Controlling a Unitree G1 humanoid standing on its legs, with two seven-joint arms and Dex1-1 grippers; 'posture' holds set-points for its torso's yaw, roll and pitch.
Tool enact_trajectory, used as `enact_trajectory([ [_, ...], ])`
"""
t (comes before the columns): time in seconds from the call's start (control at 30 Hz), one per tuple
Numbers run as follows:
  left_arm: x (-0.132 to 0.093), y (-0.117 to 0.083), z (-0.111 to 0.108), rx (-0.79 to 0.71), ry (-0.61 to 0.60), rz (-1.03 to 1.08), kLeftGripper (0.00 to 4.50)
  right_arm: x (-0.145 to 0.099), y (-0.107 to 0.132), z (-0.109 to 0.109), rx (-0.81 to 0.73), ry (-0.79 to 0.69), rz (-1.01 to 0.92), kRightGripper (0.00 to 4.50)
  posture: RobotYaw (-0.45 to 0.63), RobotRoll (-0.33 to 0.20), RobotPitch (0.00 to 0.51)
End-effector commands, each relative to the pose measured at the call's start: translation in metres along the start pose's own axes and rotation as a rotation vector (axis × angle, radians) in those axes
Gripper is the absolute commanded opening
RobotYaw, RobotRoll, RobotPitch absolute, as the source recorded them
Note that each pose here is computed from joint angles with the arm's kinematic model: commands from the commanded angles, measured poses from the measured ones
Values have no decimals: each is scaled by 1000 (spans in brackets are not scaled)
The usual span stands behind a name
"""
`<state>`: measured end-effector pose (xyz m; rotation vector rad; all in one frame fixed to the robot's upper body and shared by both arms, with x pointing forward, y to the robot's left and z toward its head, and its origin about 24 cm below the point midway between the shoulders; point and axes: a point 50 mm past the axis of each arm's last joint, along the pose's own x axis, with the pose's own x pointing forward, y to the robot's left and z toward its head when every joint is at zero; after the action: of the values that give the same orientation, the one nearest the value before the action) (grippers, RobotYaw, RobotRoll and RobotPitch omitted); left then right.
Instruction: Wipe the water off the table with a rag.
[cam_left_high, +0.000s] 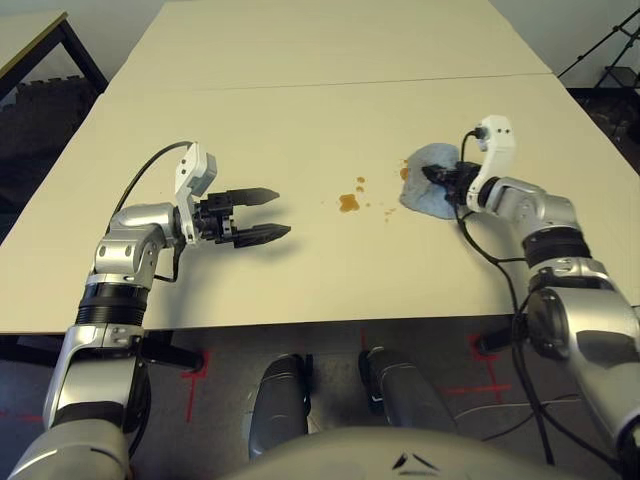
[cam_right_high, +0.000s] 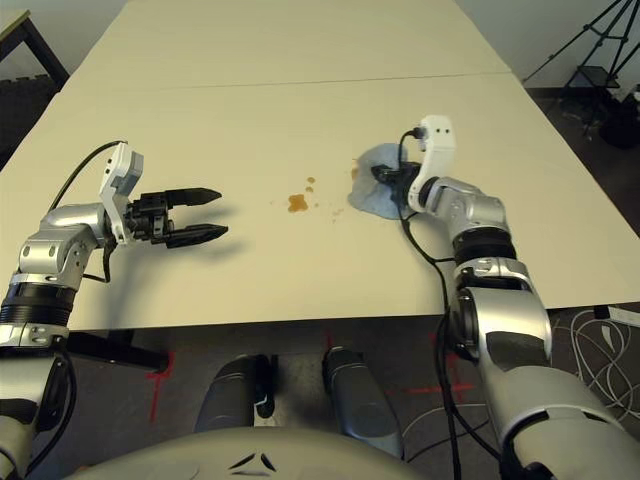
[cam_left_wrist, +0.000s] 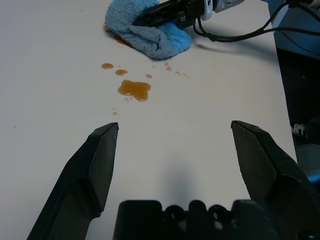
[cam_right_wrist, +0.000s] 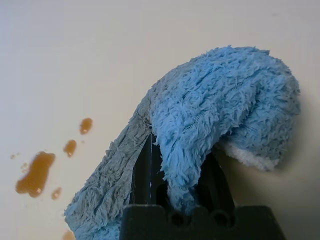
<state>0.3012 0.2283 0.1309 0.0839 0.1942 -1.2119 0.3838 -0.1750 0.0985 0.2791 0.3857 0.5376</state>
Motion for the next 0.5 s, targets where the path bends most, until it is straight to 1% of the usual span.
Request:
enact_trajectory([
  [0.03,-4,-2,-1,7,21,10,4500,8,6,-16,14,66,21,142,-147,0,112],
  [0.17,-5,-2,-1,8,21,14,4500,6,1,-10,5,45,-9,142,-145,0,113],
  [0.3,-5,-2,-2,7,20,16,4500,-3,-12,-4,-3,30,-50,142,-145,0,113],
  [0.5,-1,-2,-3,5,16,9,4500,-34,-43,9,-19,8,-143,142,-167,0,116],
])
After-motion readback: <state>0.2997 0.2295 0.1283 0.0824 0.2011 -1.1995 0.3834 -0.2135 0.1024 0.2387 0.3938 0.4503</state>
